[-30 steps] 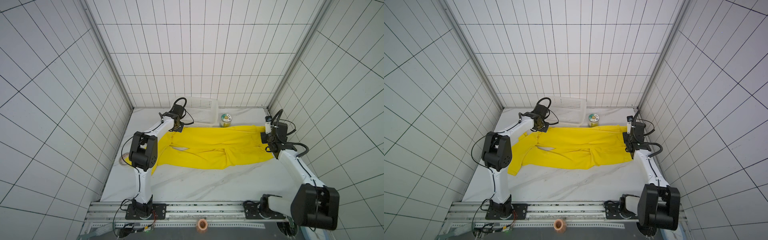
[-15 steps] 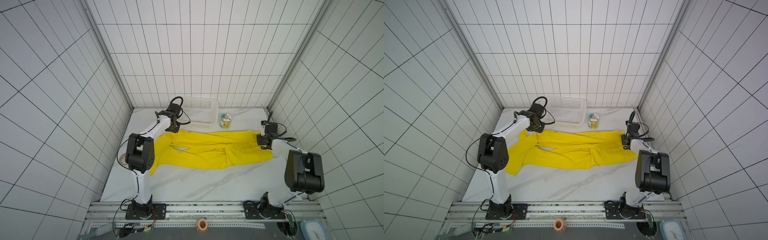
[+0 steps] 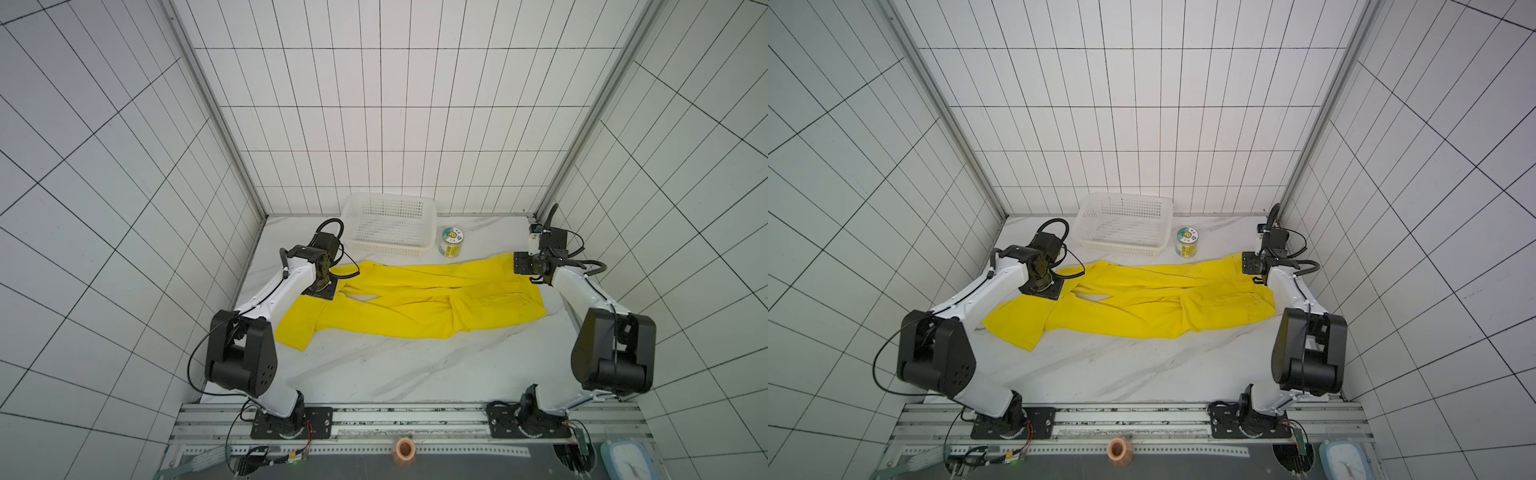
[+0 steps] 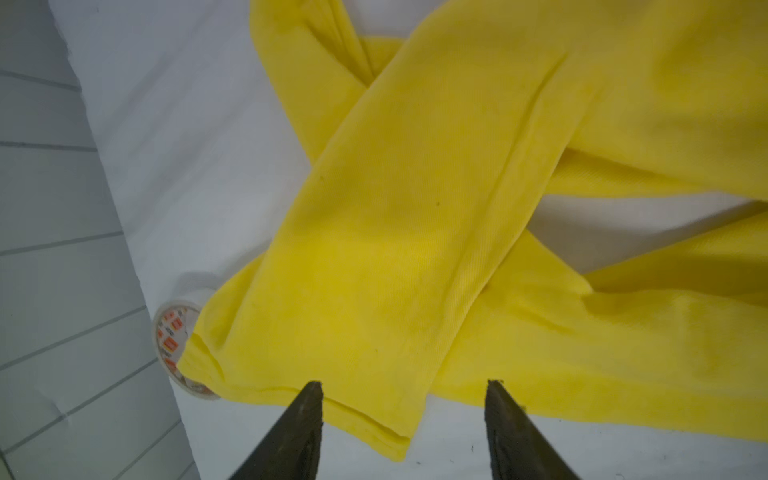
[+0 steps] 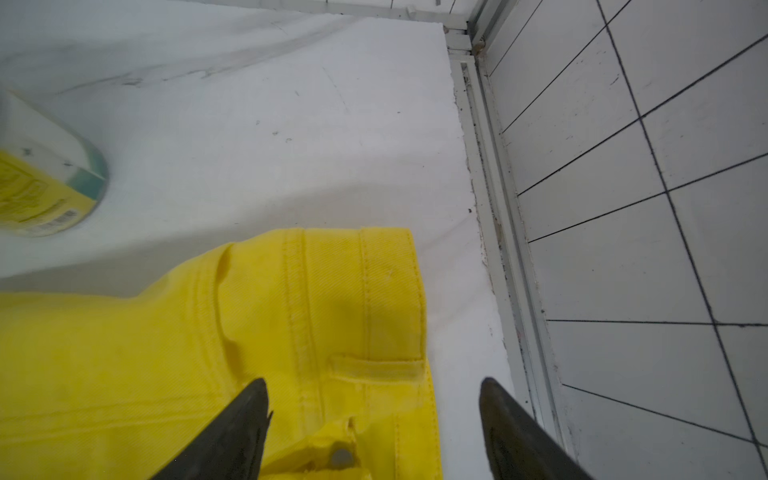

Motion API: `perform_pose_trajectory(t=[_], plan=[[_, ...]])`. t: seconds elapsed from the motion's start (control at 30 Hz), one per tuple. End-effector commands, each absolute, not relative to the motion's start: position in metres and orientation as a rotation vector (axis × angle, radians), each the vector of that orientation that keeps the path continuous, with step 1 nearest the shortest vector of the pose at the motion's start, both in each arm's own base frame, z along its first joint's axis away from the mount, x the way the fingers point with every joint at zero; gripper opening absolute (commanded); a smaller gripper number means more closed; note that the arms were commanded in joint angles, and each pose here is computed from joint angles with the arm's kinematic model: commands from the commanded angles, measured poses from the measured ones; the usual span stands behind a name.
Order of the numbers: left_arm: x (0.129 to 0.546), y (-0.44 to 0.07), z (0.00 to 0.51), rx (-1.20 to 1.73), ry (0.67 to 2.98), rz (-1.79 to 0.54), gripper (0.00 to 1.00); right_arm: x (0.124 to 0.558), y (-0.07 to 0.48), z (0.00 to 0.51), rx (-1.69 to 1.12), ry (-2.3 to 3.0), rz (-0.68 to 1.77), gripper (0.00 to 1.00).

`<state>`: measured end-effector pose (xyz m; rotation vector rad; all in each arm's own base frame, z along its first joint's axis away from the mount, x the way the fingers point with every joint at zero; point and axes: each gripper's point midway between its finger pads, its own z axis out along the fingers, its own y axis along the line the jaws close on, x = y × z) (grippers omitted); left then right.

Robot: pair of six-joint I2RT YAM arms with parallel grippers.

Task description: Fold and stack the trousers

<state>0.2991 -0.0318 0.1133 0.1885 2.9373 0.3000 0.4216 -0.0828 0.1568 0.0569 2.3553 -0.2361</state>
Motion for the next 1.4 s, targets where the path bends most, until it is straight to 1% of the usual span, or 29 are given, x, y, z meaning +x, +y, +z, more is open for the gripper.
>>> perform_pose_trajectory(t=[0.0,0.1,0.17,0.2,0.23,0.3,0.33,0.4,0.57,0.67,0.77,0.87,0.9,1.0,1.03,1.1,1.2,1.37], plan=[[0.282,-0.026,0.107,-0.078,2.942,0.213,0.62,0.4,-0.055,0.19,0.088,2.312,-0.021,0.79],[0.276,-0.022,0.103,-0.254,2.935,0.21,0.62,0.374,-0.031,0.187,0.122,2.31,0.154,0.8],[0.272,-0.026,0.096,-0.287,2.946,0.187,0.62,0.358,-0.017,0.179,0.151,2.316,0.251,0.82],[0.268,-0.028,0.089,-0.306,2.963,0.175,0.62,0.349,-0.012,0.174,0.16,2.322,0.279,0.85],[0.262,-0.025,0.079,-0.348,2.976,0.19,0.62,0.342,-0.007,0.167,0.168,2.335,0.306,0.86],[0.255,-0.024,0.062,-0.383,2.986,0.183,0.62,0.328,0.0,0.153,0.178,2.364,0.348,0.86],[0.251,-0.023,0.053,-0.392,2.996,0.181,0.62,0.321,0.005,0.147,0.176,2.377,0.373,0.89],[0.246,-0.023,0.042,-0.389,3.023,0.19,0.61,0.312,0.015,0.139,0.168,2.395,0.41,0.89],[0.245,-0.015,0.031,-0.407,3.012,0.247,0.59,0.297,0.036,0.119,0.141,2.439,0.456,0.9],[0.25,-0.004,0.022,-0.449,3.001,0.299,0.55,0.293,0.047,0.108,0.147,2.467,0.483,0.9],[0.253,-0.001,0.017,-0.456,2.995,0.324,0.48,0.292,0.046,0.098,0.211,2.468,0.498,0.9],[0.256,0.001,0.015,-0.451,2.985,0.338,0.34,0.292,0.048,0.09,0.237,2.464,0.512,0.9],[0.257,0.001,0.013,-0.449,2.989,0.335,0.28,0.29,0.047,0.085,0.251,2.474,0.512,0.9],[0.258,0.0,0.015,-0.445,2.999,0.334,0.02,0.284,0.042,0.068,0.317,2.511,0.486,0.9],[0.258,0.001,0.02,-0.444,2.994,0.338,0.0,0.283,0.038,0.062,0.347,2.52,0.464,0.9],[0.258,0.003,0.035,-0.444,2.975,0.35,0.0,0.281,0.032,0.056,0.39,2.531,0.421,0.9],[0.257,-0.001,0.058,-0.471,2.954,0.288,0.0,0.279,0.02,0.047,0.475,2.544,0.345,0.9],[0.259,-0.002,0.101,-0.452,2.922,0.251,0.0,0.278,0.015,0.037,0.537,2.558,0.326,0.9]])
